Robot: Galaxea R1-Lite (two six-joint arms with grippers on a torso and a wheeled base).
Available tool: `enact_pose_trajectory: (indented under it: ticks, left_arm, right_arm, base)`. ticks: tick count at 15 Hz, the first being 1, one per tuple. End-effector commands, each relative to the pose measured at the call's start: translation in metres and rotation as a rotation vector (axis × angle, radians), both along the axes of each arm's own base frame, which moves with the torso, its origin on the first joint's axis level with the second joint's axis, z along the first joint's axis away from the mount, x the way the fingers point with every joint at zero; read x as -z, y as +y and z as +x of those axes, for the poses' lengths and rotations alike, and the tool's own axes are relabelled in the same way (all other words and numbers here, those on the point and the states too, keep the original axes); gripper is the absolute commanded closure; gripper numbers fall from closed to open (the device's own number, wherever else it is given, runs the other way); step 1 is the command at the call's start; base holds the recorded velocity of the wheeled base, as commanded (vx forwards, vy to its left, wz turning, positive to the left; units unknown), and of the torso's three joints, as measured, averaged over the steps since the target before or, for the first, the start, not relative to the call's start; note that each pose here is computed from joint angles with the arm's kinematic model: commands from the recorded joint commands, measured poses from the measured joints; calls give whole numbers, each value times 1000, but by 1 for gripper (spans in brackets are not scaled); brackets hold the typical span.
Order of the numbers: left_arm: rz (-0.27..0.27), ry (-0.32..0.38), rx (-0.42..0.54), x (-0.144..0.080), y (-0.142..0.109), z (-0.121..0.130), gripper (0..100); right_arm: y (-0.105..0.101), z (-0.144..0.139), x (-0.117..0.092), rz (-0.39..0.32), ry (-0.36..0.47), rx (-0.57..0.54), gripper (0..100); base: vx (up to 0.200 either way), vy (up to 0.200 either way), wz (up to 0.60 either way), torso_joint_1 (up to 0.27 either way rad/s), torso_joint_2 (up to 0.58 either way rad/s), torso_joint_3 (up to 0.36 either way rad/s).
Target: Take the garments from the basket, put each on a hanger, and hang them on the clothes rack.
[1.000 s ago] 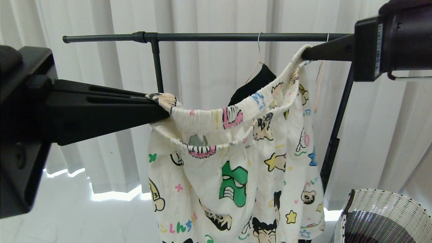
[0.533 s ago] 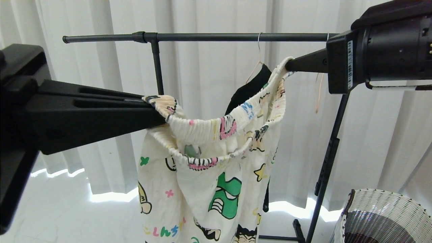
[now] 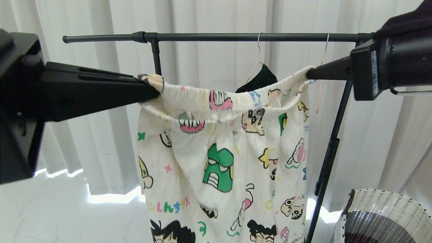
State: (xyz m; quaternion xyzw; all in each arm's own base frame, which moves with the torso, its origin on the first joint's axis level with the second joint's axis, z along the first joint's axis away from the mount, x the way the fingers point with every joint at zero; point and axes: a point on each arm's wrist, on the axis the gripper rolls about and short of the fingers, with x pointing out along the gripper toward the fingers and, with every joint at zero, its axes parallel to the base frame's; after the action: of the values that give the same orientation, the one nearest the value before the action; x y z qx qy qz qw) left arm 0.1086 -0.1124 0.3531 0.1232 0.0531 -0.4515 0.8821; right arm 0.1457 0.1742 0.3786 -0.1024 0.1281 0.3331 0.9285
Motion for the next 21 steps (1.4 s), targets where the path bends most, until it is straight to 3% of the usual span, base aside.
enact_pose_trajectory:
  ticks: [1, 5, 14, 15, 21]
  left_arm:
    - [6, 5, -93, -3, 1, 21, 100]
    - [5, 2, -153, -10, -3, 43, 100]
    - [5, 0, -150, -10, -4, 43, 100]
    - [5, 0, -150, -10, -4, 43, 100]
    - [9, 4, -154, -9, -4, 45, 100]
  right_arm:
    - [-30, -15, -12, 16, -21, 35, 100]
    - [-56, -36, -17, 7, -16, 40, 100]
    - [-51, -38, -14, -27, -20, 0, 100]
    - [-52, -39, -13, -34, -14, 0, 0]
    - [-53, -45, -9, -44, -5, -28, 0]
  base:
    - [0, 0, 0, 0, 0, 0]
    - [0, 0, 0, 0, 0, 0]
    - [0, 0, 0, 0, 0, 0]
    - [0, 0, 0, 0, 0, 0]
    - [0, 0, 0, 0, 0, 0]
